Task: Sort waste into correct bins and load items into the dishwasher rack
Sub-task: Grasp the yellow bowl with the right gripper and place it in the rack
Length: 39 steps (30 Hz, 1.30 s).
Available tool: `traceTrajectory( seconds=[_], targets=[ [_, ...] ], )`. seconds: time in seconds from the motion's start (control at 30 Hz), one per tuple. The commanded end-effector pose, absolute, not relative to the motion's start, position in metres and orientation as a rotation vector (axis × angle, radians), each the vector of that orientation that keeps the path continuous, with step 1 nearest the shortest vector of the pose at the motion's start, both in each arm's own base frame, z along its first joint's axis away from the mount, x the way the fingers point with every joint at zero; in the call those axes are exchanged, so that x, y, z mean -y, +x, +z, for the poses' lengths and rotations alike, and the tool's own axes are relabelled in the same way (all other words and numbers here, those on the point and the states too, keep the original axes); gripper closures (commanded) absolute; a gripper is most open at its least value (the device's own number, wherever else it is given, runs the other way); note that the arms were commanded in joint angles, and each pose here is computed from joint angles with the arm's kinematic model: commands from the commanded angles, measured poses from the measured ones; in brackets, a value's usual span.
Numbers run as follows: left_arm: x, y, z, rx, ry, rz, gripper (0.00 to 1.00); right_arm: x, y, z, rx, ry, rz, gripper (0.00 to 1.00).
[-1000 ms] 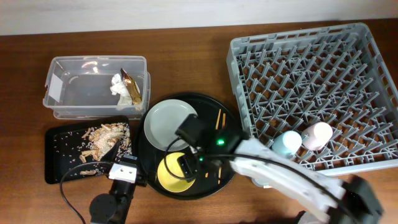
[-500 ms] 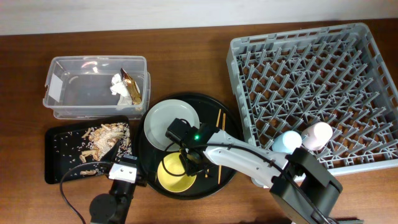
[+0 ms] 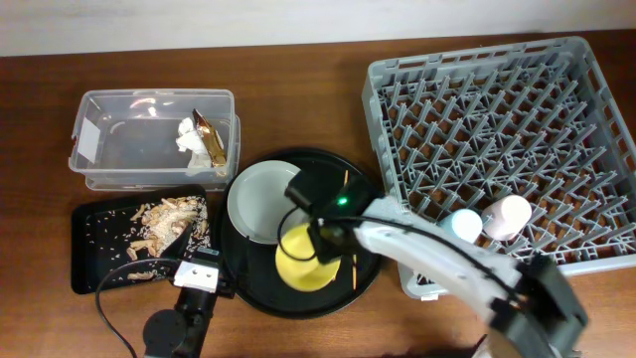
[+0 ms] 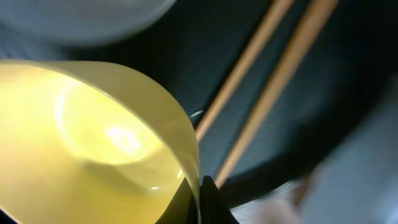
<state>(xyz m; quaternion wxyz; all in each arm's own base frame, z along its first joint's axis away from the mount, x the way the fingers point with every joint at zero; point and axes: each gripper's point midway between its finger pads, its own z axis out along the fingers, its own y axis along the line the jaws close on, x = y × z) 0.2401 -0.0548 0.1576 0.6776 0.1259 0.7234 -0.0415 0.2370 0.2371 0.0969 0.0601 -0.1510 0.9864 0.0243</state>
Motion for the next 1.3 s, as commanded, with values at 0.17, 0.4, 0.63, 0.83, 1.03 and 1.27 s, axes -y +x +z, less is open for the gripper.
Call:
traceTrajectory(
  seconds=[0.17, 0.4, 0.63, 0.83, 1.03, 1.27],
  targets=[
    [0.055, 0.240, 0.157, -1.622, 0.297, -0.084, 0.01, -0.105, 0.321, 0.252, -2.240, -0.043, -0.656, 0.96],
    [0.055, 0.240, 0.157, -1.622, 0.297, -0.084, 0.01, -0.010, 0.342, 0.306, -1.927, 0.310, -1.042, 0.96],
    [0.055, 0.240, 0.157, -1.622, 0.297, -0.084, 0.01, 0.063, 0.354, 0.300, -1.924, 0.518, -1.179, 0.96],
    [0.055, 0.240, 0.157, -1.622, 0.297, -0.084, 0.01, 0.086, 0.387, 0.249, -2.094, 0.384, -1.331, 0.96],
    [0.055, 0.240, 0.157, -1.622, 0.297, -0.084, 0.01, 0.084, 0.411, 0.208, -2.143, 0.217, -1.516, 0.96],
    [0.055, 0.240, 0.157, -1.622, 0.297, -0.084, 0.01, 0.073, 0.417, 0.175, -2.217, 0.102, -1.548, 0.96]
  ],
)
